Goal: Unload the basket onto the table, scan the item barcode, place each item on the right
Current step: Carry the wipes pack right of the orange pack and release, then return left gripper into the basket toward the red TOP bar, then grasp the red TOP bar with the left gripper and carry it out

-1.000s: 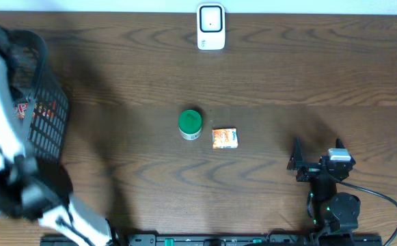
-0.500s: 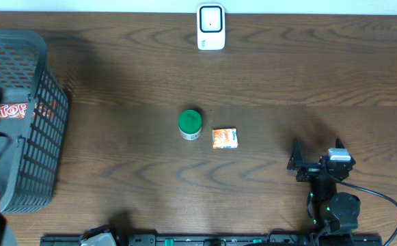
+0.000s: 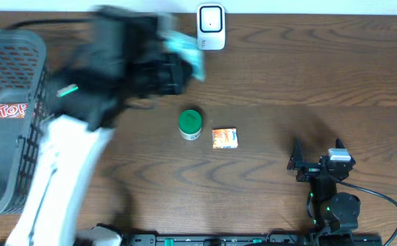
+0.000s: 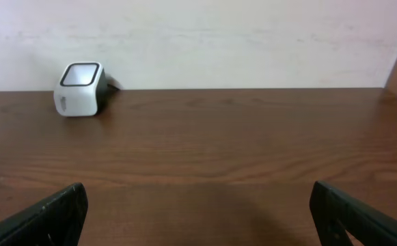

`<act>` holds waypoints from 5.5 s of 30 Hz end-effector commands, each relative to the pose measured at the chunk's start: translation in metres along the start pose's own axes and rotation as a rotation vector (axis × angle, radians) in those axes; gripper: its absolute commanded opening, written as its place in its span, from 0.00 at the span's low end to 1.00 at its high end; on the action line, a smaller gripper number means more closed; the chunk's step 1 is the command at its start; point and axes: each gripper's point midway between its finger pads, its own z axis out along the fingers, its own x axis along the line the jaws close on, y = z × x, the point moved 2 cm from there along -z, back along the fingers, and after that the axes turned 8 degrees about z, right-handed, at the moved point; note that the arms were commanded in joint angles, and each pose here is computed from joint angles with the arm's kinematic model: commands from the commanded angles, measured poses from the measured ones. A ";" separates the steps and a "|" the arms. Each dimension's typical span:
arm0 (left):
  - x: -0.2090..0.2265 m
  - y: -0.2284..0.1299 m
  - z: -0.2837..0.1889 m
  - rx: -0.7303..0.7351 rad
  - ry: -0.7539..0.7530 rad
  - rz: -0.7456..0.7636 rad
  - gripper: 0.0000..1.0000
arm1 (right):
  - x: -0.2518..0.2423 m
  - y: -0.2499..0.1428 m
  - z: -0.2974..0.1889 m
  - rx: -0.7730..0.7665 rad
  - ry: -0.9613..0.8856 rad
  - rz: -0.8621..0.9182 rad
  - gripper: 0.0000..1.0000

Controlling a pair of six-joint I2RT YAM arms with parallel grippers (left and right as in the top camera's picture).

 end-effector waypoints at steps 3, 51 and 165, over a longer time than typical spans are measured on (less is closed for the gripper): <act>-0.052 -0.033 0.094 0.203 -0.307 0.182 0.08 | 0.001 -0.001 0.000 0.003 0.003 -0.016 0.99; -0.031 0.009 0.069 0.008 0.081 0.324 0.85 | 0.001 -0.001 0.000 0.003 0.003 -0.016 0.99; 0.095 -0.006 -0.257 -0.638 0.378 -0.578 0.07 | 0.001 -0.001 0.000 0.003 0.003 -0.016 0.99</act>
